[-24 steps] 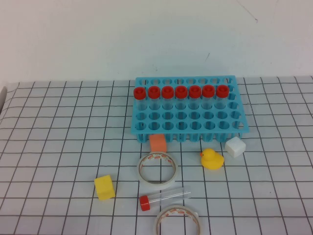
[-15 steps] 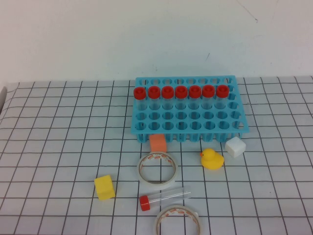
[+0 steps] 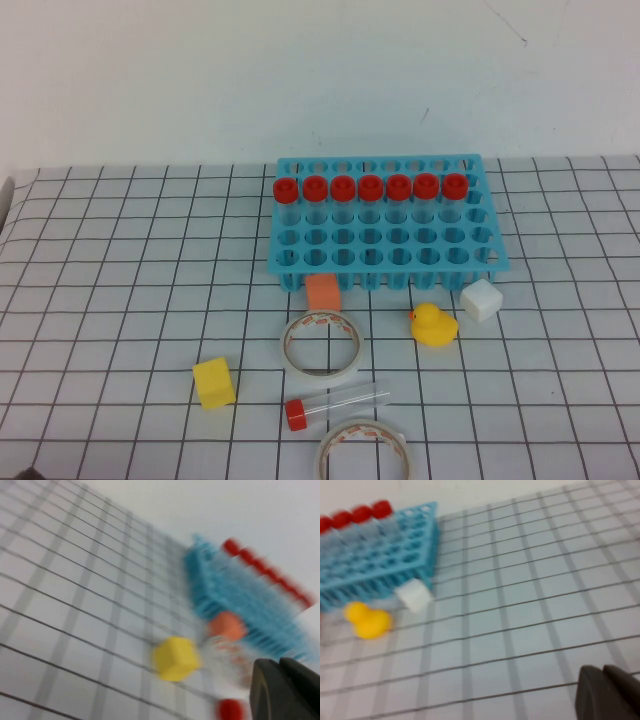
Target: Place the test tubes
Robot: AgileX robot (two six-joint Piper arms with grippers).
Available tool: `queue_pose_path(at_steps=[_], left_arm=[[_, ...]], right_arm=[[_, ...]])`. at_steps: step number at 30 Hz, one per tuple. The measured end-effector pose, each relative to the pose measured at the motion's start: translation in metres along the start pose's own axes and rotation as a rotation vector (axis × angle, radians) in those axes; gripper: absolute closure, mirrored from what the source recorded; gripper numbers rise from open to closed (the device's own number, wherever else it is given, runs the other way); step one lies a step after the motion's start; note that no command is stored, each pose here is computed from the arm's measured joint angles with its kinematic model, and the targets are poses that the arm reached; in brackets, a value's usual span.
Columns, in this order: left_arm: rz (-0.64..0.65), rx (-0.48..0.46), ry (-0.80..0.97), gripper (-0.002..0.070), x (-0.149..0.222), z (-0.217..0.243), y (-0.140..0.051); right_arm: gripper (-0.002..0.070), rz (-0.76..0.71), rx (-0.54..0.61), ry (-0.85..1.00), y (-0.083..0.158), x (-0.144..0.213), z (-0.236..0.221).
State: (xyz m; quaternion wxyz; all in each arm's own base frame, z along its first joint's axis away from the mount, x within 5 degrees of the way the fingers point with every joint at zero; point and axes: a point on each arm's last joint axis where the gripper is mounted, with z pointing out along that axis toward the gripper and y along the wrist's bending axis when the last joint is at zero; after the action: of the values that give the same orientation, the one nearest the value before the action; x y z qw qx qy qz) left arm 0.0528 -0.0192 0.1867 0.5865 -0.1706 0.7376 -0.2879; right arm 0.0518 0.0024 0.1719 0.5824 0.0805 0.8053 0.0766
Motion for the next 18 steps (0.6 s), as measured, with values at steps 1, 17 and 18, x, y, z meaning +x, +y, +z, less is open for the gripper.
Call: queue_pose_path(at_steps=[1, 17, 18], left_arm=[[-0.091, 0.025, -0.005, 0.0676, -0.001, 0.000, -0.002], [-0.345, 0.089, -0.066, 0.0676, -0.007, -0.001, -0.007], [-0.337, 0.089, -0.066, 0.0676, -0.007, -0.001, -0.007]], right_arm=[[0.0678, 0.057, -0.023, 0.004, 0.002, 0.000, 0.000], [0.0678, 0.800, -0.332, 0.051, 0.028, -0.006, -0.004], [0.0678, 0.786, -0.332, 0.048, 0.028, -0.006, -0.004]])
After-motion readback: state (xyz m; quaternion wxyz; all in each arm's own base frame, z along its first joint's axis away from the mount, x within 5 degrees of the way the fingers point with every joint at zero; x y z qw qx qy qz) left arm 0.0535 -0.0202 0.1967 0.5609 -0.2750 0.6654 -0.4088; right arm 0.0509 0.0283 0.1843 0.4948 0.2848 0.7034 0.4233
